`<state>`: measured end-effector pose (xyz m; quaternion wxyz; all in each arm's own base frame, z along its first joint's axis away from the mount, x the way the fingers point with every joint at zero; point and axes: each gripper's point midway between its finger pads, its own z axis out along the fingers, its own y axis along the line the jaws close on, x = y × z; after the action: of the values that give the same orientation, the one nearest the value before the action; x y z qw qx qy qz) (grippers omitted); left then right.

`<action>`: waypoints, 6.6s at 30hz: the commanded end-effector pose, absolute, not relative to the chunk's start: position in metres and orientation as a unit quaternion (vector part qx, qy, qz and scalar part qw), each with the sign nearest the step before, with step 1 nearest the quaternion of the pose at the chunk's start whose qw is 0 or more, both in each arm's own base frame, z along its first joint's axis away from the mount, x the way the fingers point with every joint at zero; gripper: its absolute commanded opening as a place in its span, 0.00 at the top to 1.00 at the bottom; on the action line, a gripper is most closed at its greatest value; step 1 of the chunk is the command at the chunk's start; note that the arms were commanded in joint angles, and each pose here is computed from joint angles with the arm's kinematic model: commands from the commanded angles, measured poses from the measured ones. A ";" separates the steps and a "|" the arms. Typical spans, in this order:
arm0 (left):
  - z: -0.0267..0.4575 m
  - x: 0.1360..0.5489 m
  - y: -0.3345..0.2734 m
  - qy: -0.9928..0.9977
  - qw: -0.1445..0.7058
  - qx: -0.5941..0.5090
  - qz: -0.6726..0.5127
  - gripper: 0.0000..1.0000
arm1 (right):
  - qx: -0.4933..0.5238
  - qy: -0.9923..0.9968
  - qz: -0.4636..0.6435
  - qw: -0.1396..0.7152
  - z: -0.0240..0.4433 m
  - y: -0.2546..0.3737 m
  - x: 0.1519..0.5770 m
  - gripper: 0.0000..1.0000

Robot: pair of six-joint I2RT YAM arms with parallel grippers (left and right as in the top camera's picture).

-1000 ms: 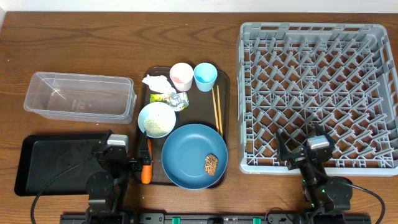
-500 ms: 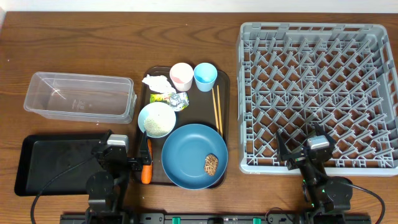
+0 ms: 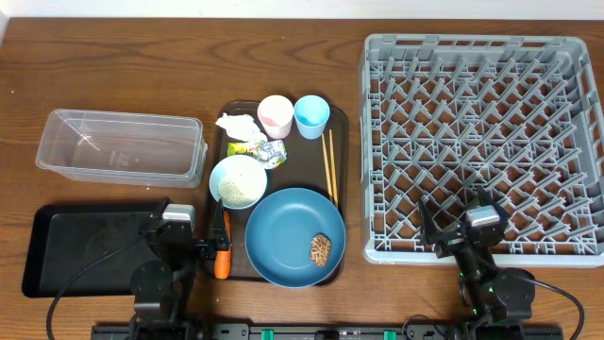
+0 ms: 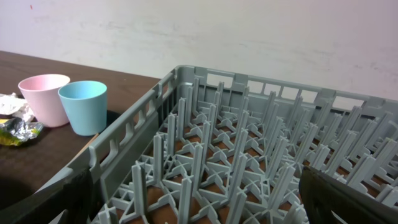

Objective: Sort waste into correct bins and load items into the dishwasher rack

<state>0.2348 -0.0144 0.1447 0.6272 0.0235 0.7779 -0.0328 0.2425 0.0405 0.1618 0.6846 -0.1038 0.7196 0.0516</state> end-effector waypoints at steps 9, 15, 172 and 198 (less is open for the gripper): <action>0.132 0.235 -0.014 0.786 0.617 0.028 -0.027 0.02 | -0.103 0.720 0.044 0.685 0.161 0.038 0.243 0.01; 0.139 0.237 -0.014 0.776 0.629 0.028 -0.027 0.02 | -0.103 0.720 0.044 0.685 0.161 0.038 0.243 0.01; 0.354 0.286 -0.225 0.655 0.200 0.287 -0.670 0.94 | -0.433 0.613 0.566 0.341 0.369 0.250 0.269 0.44; 0.358 0.288 -0.225 0.648 0.216 0.301 -0.666 0.12 | -0.152 0.823 0.291 0.464 0.361 0.087 0.327 0.55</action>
<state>0.2945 -0.2258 0.3450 0.2047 0.2795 0.6619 -0.6647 0.3077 0.1328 0.3696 0.4488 -0.2433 0.7764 0.3696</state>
